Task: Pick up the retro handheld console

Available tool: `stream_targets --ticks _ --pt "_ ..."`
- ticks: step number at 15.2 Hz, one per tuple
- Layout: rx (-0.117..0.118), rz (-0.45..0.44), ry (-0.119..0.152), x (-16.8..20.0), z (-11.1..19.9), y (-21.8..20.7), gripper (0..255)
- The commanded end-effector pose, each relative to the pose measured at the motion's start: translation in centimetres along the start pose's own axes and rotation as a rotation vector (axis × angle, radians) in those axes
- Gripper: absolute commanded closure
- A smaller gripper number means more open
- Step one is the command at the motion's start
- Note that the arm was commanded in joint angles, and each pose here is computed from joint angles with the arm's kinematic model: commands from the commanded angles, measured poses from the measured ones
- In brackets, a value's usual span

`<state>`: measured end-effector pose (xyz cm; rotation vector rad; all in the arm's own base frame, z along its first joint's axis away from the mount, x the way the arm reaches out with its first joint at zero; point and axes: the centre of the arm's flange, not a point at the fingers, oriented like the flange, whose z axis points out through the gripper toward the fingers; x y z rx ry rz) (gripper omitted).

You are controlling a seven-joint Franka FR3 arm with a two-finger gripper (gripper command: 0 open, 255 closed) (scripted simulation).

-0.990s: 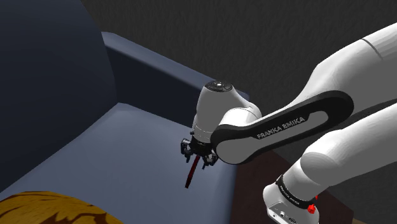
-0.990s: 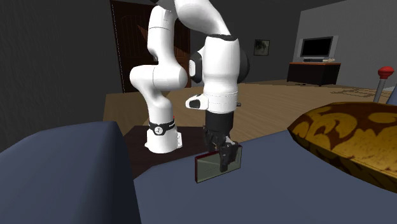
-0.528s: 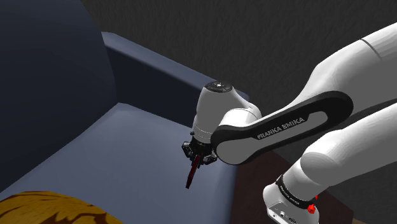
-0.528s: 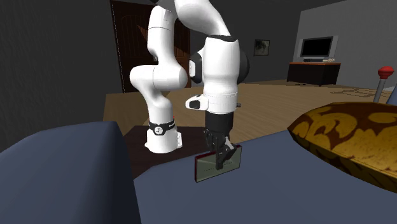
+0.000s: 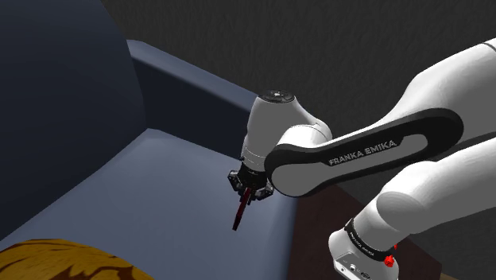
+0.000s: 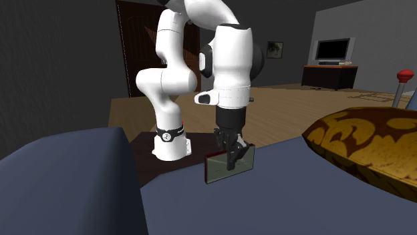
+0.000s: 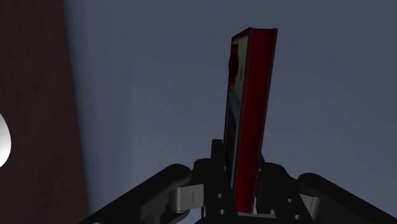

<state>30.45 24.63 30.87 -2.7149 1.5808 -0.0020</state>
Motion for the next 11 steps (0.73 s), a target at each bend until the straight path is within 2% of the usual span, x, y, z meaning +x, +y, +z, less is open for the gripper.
stream_targets --ticks 1,9,11 --pt "0.000 0.000 0.000 -0.1 -1.1 0.0 255" --pt "0.000 0.000 0.000 -0.1 -5.3 0.0 255" --pt "0.000 0.000 0.000 -0.1 -5.4 0.0 255"
